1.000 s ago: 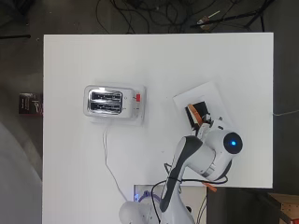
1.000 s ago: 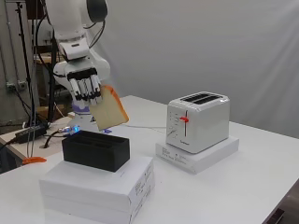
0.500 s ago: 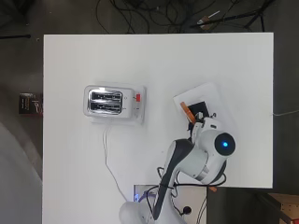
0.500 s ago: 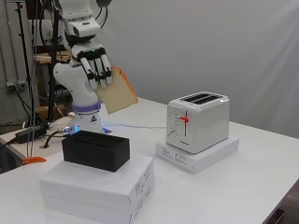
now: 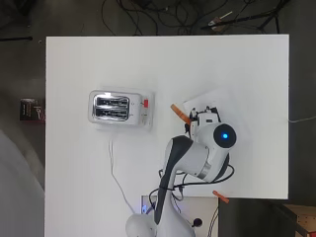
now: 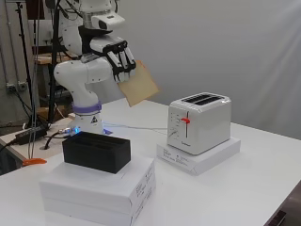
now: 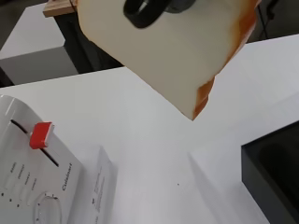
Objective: Teleoperate dual arm-hand system to toast a bread
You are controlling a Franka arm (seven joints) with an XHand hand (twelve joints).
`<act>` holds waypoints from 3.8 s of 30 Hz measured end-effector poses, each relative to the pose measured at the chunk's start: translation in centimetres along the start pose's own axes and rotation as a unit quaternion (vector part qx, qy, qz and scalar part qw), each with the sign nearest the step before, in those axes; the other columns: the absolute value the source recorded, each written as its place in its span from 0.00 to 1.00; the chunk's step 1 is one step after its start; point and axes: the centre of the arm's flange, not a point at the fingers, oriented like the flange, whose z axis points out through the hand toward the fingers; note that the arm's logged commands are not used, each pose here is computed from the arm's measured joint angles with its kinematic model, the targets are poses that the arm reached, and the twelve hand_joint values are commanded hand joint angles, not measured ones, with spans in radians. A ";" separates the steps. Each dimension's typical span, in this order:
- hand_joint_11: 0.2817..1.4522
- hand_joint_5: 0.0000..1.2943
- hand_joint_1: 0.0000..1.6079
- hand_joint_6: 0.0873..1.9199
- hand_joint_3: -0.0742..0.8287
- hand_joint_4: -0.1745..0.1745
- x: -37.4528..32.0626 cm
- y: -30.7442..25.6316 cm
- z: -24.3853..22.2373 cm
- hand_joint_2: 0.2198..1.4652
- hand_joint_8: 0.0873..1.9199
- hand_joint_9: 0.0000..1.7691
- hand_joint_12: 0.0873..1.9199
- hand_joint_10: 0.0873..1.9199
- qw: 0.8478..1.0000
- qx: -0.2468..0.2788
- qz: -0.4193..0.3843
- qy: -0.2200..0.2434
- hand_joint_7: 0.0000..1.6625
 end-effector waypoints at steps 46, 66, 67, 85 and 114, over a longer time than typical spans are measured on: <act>0.39 0.57 0.85 0.61 0.08 0.00 18.9 -3.7 2.3 0.72 0.40 0.61 0.10 0.47 0.960 0.004 -0.281 0.011 0.63; 0.42 0.69 0.84 0.48 0.09 0.00 24.9 -4.1 2.9 0.66 0.21 0.76 0.10 0.20 0.956 0.011 -0.293 0.008 0.78; 0.42 0.69 0.86 0.47 0.09 0.00 25.2 -4.1 3.1 0.66 0.21 0.74 0.10 0.27 0.956 0.012 -0.293 0.006 0.77; 0.44 0.70 0.79 0.48 0.08 0.00 26.6 -5.0 5.6 0.68 0.26 0.81 0.07 0.02 0.950 0.027 -0.312 -0.006 0.78; 0.41 0.70 0.79 0.48 0.08 0.00 25.6 -8.9 5.0 0.69 0.30 0.85 0.11 0.00 0.940 0.018 -0.341 -0.016 0.76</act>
